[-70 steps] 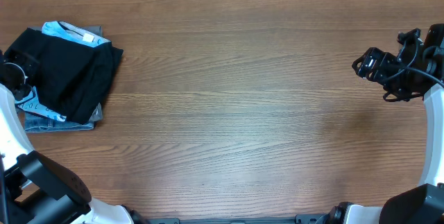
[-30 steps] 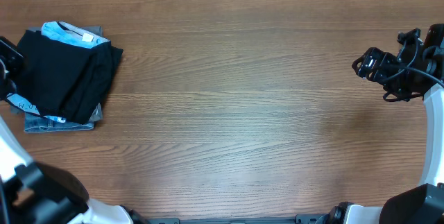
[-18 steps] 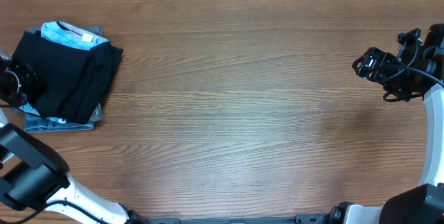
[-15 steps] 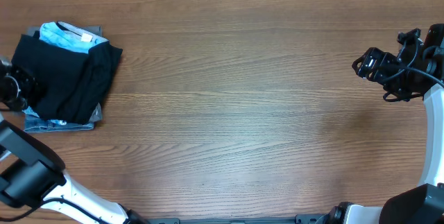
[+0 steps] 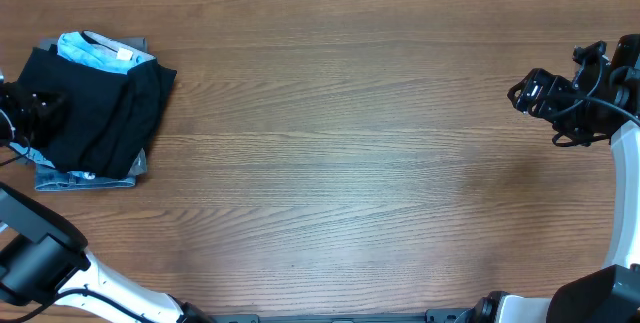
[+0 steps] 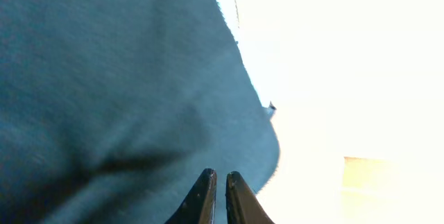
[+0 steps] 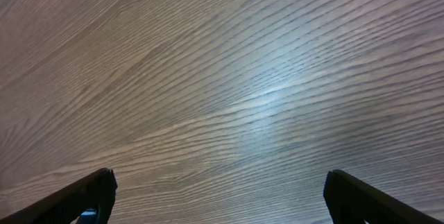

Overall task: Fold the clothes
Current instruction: 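Release the bundle and press it flat on the stack with the left gripper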

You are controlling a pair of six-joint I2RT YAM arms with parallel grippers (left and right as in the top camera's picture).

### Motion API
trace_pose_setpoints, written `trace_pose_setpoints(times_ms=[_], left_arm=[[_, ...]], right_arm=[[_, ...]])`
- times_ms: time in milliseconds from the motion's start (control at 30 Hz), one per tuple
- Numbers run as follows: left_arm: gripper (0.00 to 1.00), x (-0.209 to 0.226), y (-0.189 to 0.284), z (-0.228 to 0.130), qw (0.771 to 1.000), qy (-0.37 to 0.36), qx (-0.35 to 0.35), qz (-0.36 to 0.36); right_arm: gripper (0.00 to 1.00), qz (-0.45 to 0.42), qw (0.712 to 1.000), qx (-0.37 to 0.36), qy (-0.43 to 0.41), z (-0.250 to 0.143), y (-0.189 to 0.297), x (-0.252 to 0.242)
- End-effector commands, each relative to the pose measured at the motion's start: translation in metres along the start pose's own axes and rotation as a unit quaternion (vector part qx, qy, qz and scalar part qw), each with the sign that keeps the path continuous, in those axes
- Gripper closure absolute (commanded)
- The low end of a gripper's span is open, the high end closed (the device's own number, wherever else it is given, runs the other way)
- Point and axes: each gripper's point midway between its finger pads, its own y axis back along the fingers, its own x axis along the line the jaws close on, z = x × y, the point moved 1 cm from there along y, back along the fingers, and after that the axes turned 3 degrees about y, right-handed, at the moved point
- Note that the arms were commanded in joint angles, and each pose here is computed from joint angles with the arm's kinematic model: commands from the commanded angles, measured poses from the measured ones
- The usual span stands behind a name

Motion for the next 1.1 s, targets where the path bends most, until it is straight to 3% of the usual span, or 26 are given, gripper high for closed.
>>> trace_pose_setpoints(times_ms=[0,200,467,667,800,900,1067], left_arm=[[0.95,0.000,-0.001,-0.017,0.999,-0.031,0.027,0.032],[0.96,0.038,-0.029,-0.054,0.996,-0.005,0.079,0.042],[0.96,0.066,-0.048,-0.082,0.995,0.014,0.091,0.037],[0.96,-0.010,-0.023,-0.055,0.994,-0.026,0.051,-0.094],[0.96,-0.064,0.008,-0.038,0.988,-0.070,0.016,-0.135],[0.96,-0.088,0.019,-0.029,0.986,-0.105,-0.008,-0.127],[0.96,-0.066,-0.004,-0.018,0.994,-0.100,-0.020,-0.032]], right_arm=[[0.00,-0.001,1.000,-0.008,0.001,0.004,0.003,0.001],[0.00,-0.001,1.000,-0.008,0.001,0.004,0.003,0.001],[0.00,-0.001,1.000,-0.008,0.001,0.004,0.003,0.001],[0.00,-0.001,1.000,-0.008,0.001,0.004,0.003,0.001],[0.00,-0.001,1.000,-0.008,0.001,0.004,0.003,0.001],[0.00,-0.001,1.000,-0.008,0.001,0.004,0.003,0.001],[0.00,-0.001,1.000,-0.008,0.001,0.004,0.003,0.001]])
